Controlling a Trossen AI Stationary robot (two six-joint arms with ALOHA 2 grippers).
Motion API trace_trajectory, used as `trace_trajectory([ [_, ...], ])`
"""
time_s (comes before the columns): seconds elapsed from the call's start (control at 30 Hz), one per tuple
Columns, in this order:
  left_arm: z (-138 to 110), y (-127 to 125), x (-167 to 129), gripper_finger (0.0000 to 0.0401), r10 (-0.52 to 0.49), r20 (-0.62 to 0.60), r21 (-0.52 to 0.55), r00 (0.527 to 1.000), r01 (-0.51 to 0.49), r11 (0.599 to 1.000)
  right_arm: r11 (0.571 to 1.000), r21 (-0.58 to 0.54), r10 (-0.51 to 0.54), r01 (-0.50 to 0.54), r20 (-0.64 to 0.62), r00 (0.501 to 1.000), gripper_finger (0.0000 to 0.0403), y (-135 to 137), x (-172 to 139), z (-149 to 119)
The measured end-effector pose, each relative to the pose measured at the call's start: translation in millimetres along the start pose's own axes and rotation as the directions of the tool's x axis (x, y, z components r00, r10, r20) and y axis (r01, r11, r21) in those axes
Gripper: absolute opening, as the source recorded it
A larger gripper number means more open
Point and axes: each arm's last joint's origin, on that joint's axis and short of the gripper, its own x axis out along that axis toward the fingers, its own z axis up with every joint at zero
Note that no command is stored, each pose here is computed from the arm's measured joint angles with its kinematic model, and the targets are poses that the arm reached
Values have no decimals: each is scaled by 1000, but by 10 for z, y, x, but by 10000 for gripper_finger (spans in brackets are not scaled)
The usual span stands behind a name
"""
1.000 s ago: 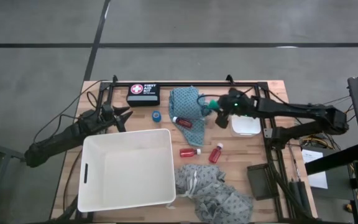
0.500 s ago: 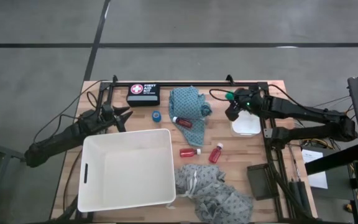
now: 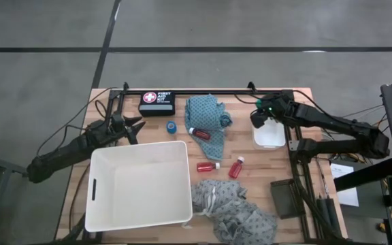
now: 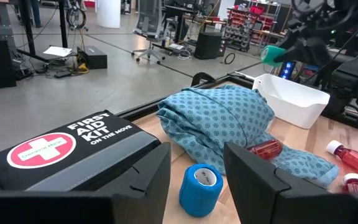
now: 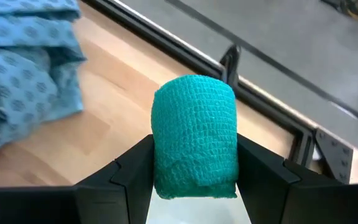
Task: Pick & Place Medicine items
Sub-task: Put the light green bandage into the small white bin
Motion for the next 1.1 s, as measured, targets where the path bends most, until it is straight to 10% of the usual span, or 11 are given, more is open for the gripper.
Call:
trace_trajectory([
  [1.1,1,0,0,153,0,0,0,1000,0,1000,945,318,2,80,-249,969,189,-122,342,-546],
])
